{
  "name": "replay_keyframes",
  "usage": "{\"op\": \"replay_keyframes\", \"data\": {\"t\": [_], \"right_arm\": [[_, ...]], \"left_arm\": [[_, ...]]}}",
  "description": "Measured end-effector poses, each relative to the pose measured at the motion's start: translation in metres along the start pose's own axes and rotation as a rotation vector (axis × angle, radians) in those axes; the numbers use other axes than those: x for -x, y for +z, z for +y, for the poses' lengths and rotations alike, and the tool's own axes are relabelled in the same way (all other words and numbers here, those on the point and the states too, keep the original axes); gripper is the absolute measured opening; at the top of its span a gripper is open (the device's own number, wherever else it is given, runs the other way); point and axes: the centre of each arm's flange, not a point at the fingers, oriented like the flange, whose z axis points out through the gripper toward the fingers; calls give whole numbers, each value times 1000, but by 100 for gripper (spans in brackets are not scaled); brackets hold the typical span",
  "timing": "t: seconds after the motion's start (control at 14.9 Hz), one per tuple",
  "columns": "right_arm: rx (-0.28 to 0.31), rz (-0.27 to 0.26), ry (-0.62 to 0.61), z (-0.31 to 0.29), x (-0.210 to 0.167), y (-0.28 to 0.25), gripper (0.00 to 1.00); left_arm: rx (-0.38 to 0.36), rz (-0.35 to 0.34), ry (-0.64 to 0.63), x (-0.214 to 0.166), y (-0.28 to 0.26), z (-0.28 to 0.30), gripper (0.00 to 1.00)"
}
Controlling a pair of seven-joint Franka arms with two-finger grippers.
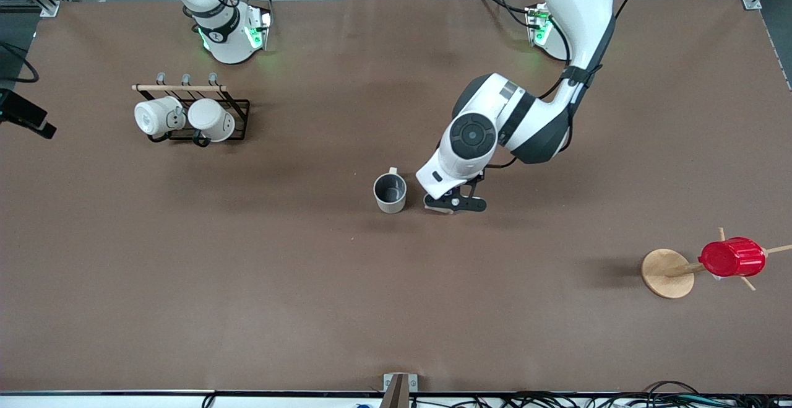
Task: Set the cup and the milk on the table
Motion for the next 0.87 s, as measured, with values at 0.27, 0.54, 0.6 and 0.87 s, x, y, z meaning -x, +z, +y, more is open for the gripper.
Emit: {"op": "replay_keyframes", "data": {"t": [0.27, 0.54, 0.6, 0.87], "right_arm": [[0, -5, -6, -1, -1, 3, 100], [0, -9, -65, -2, -1, 3, 100], [0, -16, -71, -3, 0, 3, 100], [0, -27, -79, -5, 2, 2, 100]], "left_arm": [[8, -36, -21, -6, 7, 4, 11], [26, -20, -74, -12, 3, 18, 11], [26, -21, -75, -12, 5, 24, 11], [11, -40, -70, -7, 12, 34, 11]]}}
